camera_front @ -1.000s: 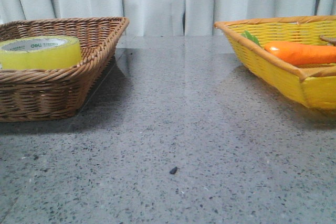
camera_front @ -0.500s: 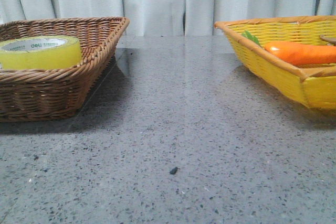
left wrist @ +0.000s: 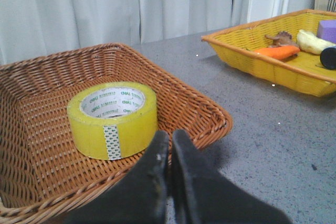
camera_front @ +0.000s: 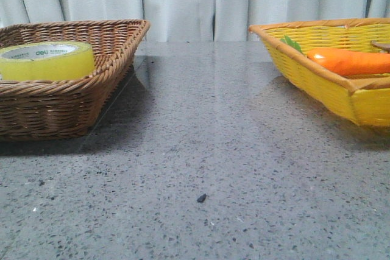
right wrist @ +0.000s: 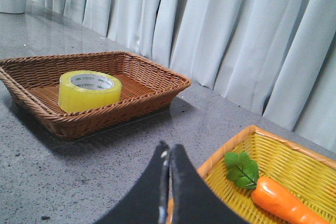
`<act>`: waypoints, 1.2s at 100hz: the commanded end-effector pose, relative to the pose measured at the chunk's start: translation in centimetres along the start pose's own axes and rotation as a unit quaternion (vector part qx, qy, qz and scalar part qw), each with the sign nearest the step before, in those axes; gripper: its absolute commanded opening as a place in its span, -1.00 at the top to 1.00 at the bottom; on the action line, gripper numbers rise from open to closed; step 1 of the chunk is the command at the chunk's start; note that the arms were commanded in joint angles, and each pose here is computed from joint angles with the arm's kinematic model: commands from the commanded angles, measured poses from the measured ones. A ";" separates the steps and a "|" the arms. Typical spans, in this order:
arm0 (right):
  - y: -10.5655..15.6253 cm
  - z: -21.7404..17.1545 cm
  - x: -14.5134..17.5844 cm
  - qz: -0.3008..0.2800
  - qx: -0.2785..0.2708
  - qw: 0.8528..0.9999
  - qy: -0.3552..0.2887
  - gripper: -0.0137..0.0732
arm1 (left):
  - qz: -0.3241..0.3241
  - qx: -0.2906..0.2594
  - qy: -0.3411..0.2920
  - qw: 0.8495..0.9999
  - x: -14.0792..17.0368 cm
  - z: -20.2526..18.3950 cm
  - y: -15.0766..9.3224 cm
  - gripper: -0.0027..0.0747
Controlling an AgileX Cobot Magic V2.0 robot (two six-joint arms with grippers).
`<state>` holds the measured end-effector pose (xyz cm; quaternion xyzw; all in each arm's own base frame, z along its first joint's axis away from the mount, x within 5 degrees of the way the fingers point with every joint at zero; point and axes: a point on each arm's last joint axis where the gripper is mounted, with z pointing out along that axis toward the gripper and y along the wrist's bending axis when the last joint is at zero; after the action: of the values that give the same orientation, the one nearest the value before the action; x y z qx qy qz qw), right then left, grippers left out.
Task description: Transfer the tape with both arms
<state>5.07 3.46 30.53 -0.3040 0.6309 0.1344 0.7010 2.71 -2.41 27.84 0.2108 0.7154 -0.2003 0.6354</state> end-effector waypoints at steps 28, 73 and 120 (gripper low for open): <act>-0.2 -0.1 -1.5 -0.011 0.004 0.999 -0.049 0.85 | 0.035 -0.056 -0.078 0.995 -1.0 0.3 0.8 0.99; -0.2 -0.1 -1.5 -0.011 0.004 0.999 -0.049 0.86 | 0.002 -0.227 -0.140 0.964 4.3 1.3 2.8 0.98; -0.2 -0.1 -1.5 -0.011 0.004 0.999 -0.049 0.86 | -0.066 -0.254 0.014 0.965 9.0 2.1 3.3 0.99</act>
<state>5.07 3.46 30.55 -0.3044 0.6297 0.1339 0.7020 5.33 -0.45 18.33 0.0038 0.7851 -0.0462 0.6176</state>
